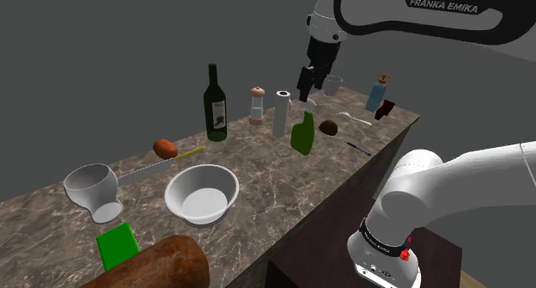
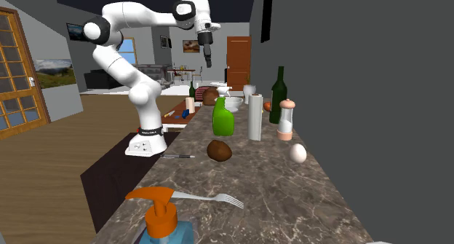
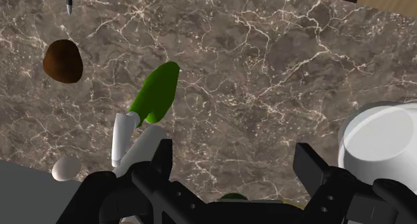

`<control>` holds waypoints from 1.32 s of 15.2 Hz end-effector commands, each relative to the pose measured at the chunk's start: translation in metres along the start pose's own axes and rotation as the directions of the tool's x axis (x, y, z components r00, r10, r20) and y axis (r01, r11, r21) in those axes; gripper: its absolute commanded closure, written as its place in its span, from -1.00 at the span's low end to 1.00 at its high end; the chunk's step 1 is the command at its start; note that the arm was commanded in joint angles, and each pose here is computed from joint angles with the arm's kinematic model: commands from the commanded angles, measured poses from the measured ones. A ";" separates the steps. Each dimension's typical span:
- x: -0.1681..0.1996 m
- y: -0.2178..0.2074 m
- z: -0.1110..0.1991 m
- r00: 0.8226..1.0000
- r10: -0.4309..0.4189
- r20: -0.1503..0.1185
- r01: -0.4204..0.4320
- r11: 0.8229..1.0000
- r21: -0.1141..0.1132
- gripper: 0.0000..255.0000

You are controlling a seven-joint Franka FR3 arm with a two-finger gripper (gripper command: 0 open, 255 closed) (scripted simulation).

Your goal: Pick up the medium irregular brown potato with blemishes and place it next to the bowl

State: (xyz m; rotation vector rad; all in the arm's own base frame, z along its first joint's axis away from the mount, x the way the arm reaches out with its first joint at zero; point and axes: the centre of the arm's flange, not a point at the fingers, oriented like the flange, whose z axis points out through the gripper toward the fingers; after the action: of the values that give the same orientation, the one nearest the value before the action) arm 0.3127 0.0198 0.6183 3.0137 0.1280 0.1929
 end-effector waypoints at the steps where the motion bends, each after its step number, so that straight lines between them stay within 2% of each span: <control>1: 0.000 0.000 0.000 1.000 0.000 0.000 0.000 1.000 0.000 -1.00; 5: 0.029 0.037 0.034 0.996 0.030 0.084 -0.030 1.000 -0.004 -1.00; 10: 0.060 0.085 0.080 0.980 0.067 0.189 -0.066 0.998 -0.013 -1.00; 15: 0.084 0.134 0.128 0.951 0.105 0.291 -0.101 0.995 -0.026 -1.00; 20: 0.101 0.183 0.179 0.910 0.141 0.389 -0.135 0.990 -0.043 -1.00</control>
State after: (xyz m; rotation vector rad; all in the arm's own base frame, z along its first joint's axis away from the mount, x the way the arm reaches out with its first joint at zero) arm 0.4464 -0.1610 0.4854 2.9794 -0.1107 -0.3642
